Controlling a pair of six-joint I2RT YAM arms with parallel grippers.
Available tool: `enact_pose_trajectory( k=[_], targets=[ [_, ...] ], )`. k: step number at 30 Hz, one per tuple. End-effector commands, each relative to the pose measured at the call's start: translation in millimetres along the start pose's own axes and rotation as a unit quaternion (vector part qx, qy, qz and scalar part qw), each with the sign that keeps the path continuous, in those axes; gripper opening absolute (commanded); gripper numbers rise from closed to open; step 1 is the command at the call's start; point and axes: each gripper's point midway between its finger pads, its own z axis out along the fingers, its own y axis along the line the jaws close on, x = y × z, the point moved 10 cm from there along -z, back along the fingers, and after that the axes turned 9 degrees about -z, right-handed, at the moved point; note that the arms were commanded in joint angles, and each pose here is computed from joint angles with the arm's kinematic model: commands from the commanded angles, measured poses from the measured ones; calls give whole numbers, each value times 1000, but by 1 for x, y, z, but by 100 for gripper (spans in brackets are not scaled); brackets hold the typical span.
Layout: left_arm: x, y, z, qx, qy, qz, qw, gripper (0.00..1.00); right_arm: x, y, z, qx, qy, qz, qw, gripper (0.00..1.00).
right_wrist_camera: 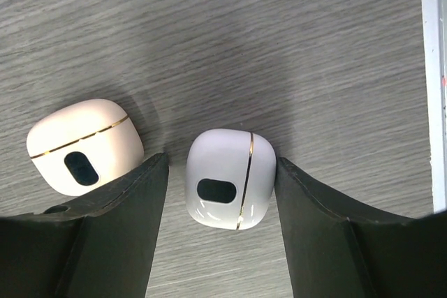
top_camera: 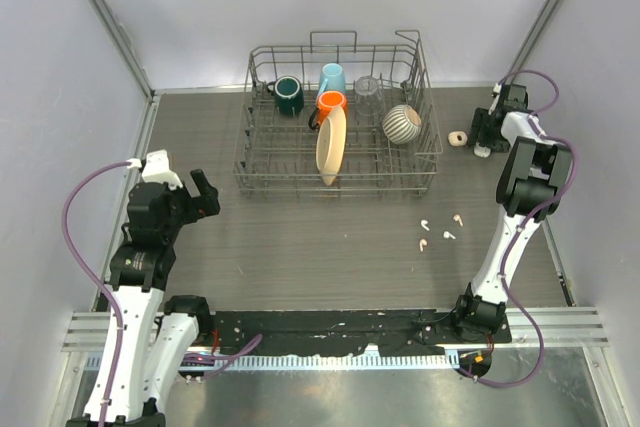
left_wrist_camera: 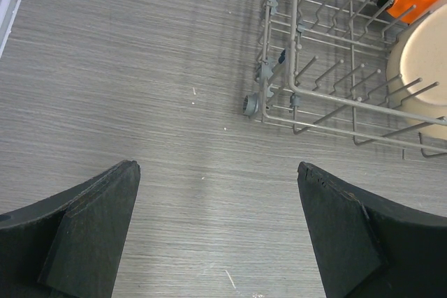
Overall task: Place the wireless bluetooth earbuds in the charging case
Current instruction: Pick up the charging case at the center of the board.
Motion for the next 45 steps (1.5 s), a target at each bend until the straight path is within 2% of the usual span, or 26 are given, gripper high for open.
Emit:
enact_pose_trajectory(
  k=[1,4,7,9,10,12,13,17,21,28,29,33,34,36,40,45],
  targets=[
    [-5,-2,-1,16,-19,9,1000,100,16,6,-11,-3,44,27,999,66],
    [-5,-2,-1,14,-19,8,1000,100,19,4,-11,13,49,28,998,66],
    [-5,-2,-1,14,-21,9,1000,100,19,4,-11,10,48,30,998,55],
    [-5,-3,-1,17,-22,7,1000,100,18,4,-11,10,46,32,998,52],
    [-5,-4,-1,19,-22,5,1000,100,17,4,-12,10,45,33,998,43],
    [-8,-6,-2,23,-28,-3,999,100,14,4,-17,11,38,36,999,37],
    [-9,-6,-2,22,-33,-6,999,100,12,4,-20,11,35,37,999,25],
    [-15,-6,-3,1,-62,-46,997,100,0,4,-45,11,4,48,999,5],
    [-16,-10,-8,24,-60,-46,997,100,-14,8,-88,-11,-52,62,997,1],
    [-18,-15,-19,43,-46,-37,997,100,-19,14,-193,-32,-163,80,983,1],
    [-17,-18,-19,61,-39,-33,997,100,-21,18,-222,-52,-198,79,976,1],
    [-21,-33,-27,133,-23,-55,989,100,-19,28,-283,-98,-279,76,952,1],
    [-26,-39,-31,158,-24,-65,985,100,-19,39,-305,-138,-305,58,940,1],
    [-32,-47,-38,188,-24,-70,979,100,-17,50,-331,-165,-332,34,928,1],
    [-45,-55,-50,207,-23,-75,975,100,-12,86,-370,-218,-362,-52,905,1],
    [-58,-66,-63,245,-10,-69,967,100,10,133,-410,-279,-402,-168,856,1]
  ],
)
